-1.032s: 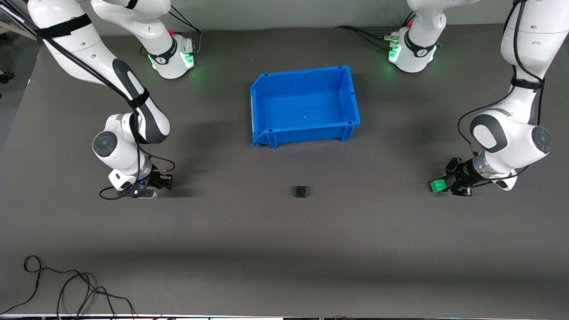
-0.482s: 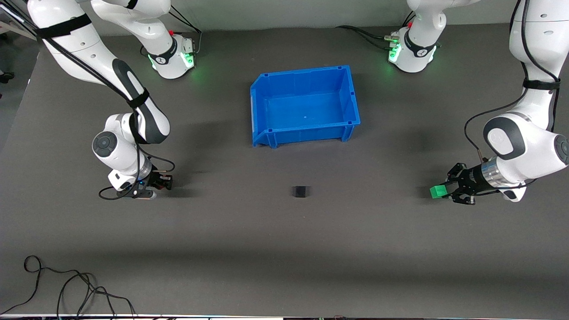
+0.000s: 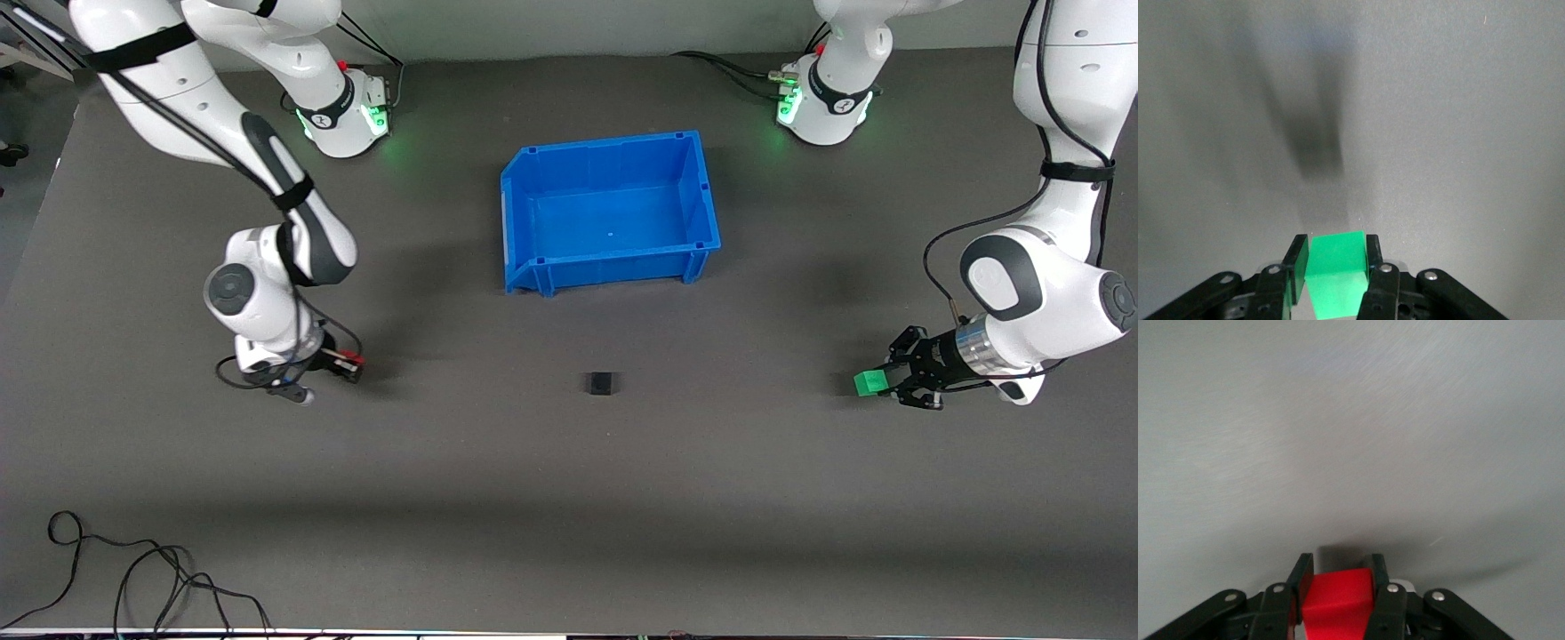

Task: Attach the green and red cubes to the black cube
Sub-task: 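Carry the red cube and green cube toward the black cube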

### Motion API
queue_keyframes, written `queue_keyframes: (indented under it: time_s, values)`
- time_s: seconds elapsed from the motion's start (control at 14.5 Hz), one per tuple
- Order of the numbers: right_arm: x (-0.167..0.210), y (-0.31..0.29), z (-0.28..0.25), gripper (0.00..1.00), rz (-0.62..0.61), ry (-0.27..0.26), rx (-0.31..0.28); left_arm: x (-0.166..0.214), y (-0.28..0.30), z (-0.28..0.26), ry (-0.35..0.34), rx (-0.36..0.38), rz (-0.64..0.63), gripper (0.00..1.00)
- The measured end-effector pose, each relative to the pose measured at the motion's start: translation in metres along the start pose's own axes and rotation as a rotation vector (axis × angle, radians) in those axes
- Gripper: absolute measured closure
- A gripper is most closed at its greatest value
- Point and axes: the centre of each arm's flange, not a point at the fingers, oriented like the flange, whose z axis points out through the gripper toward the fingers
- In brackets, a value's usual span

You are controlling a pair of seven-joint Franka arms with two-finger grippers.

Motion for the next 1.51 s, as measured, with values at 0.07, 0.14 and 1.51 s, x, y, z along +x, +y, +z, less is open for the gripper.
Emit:
queue_keyframes:
  time_s: [0.07, 0.14, 1.51]
  values:
    - [-0.011, -0.018, -0.003, 0.6, 0.071, -0.003, 0.002, -0.005, 0.001, 0.002, 0.0, 0.002, 0.008, 0.63]
    - [-0.02, -0.036, -0.005, 0.6, 0.151, -0.004, 0.005, -0.01, 0.001, 0.004, 0.001, 0.003, 0.016, 0.63]
    - [-0.103, -0.294, 0.009, 0.6, 0.889, -0.038, -0.053, -0.34, -0.013, 0.157, 0.002, 0.021, 0.011, 0.63]
